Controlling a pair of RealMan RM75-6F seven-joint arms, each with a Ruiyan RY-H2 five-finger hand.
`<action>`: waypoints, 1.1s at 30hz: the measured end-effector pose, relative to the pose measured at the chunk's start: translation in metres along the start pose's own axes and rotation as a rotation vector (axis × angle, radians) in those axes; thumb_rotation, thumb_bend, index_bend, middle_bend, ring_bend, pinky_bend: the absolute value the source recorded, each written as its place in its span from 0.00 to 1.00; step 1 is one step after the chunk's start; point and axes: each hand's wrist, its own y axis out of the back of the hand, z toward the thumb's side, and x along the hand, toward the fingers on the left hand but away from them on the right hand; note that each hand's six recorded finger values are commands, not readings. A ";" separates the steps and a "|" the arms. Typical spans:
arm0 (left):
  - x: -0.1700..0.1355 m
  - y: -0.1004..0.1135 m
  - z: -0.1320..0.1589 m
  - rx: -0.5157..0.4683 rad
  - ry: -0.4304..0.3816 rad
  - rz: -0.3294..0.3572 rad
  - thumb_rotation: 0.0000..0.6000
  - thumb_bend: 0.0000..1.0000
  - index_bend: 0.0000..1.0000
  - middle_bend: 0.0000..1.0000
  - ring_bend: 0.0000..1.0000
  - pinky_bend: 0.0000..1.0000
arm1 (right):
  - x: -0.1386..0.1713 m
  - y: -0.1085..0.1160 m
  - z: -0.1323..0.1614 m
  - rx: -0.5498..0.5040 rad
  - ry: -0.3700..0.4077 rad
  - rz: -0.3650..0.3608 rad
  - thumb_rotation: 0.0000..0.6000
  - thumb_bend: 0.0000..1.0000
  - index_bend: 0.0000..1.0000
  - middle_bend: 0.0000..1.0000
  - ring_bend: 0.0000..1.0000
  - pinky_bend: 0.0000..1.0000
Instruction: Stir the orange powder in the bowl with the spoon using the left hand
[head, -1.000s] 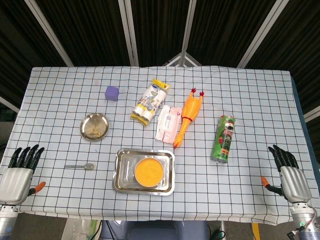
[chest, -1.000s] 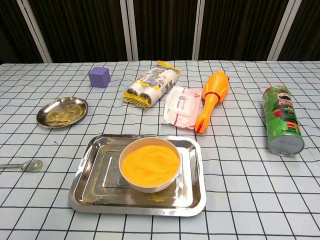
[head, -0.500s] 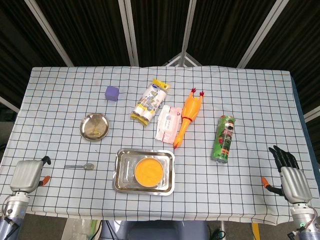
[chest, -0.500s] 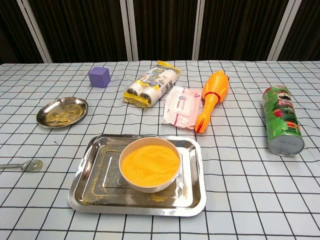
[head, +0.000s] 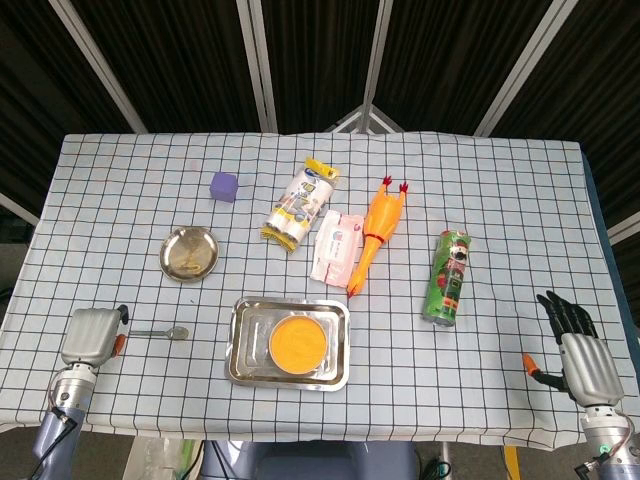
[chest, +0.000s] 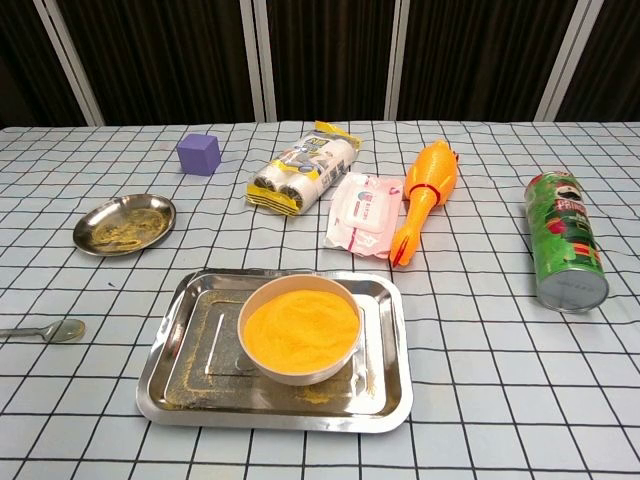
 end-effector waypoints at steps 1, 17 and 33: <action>0.001 -0.001 0.003 -0.002 -0.002 -0.003 1.00 0.49 0.48 1.00 1.00 0.96 | 0.000 0.000 0.000 -0.001 -0.001 0.000 1.00 0.37 0.00 0.00 0.00 0.00; 0.012 -0.019 0.032 -0.019 -0.009 -0.035 1.00 0.52 0.49 1.00 1.00 0.96 | 0.000 0.000 0.000 -0.005 -0.002 0.001 1.00 0.37 0.00 0.00 0.00 0.00; 0.015 -0.023 0.039 -0.031 0.001 -0.044 1.00 0.53 0.49 1.00 1.00 0.96 | 0.000 0.000 0.000 -0.010 -0.001 0.002 1.00 0.37 0.00 0.00 0.00 0.00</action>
